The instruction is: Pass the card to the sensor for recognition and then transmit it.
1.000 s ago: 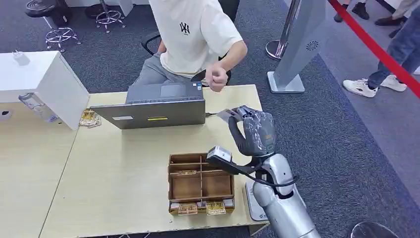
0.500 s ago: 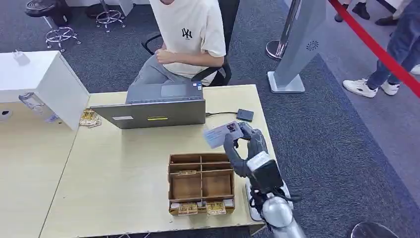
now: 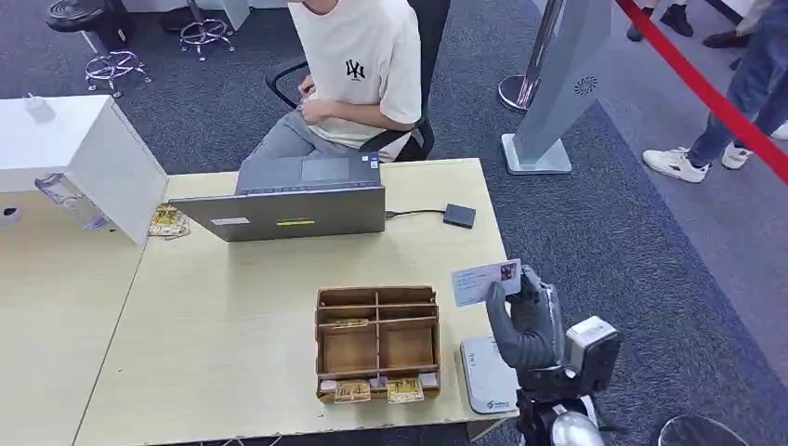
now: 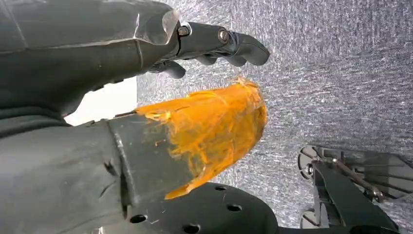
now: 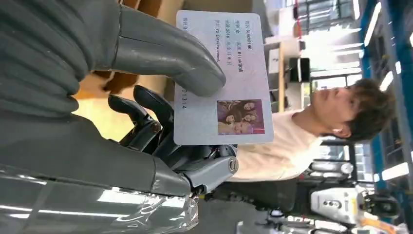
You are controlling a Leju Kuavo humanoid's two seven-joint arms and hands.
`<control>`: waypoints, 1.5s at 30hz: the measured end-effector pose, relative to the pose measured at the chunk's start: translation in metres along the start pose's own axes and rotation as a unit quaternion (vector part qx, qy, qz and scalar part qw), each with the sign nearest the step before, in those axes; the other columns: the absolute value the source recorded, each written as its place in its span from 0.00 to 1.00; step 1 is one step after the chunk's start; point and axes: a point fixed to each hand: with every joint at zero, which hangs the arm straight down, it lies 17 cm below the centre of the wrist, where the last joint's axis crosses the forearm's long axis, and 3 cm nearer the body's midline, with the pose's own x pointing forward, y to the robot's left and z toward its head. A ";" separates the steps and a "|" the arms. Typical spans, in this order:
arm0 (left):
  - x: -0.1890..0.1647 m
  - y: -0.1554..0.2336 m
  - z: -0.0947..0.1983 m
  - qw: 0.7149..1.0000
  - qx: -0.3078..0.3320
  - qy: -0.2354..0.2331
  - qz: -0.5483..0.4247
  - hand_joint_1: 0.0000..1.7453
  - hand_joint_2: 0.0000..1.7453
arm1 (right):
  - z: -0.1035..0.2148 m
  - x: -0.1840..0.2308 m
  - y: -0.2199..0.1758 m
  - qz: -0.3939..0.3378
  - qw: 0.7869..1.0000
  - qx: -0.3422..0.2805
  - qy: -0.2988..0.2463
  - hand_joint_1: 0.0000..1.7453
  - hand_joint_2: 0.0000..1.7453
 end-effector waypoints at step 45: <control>-0.002 0.004 -0.002 0.999 -0.002 0.006 0.035 0.00 0.00 | 0.033 -0.084 -0.069 0.048 0.976 0.159 0.145 1.00 1.00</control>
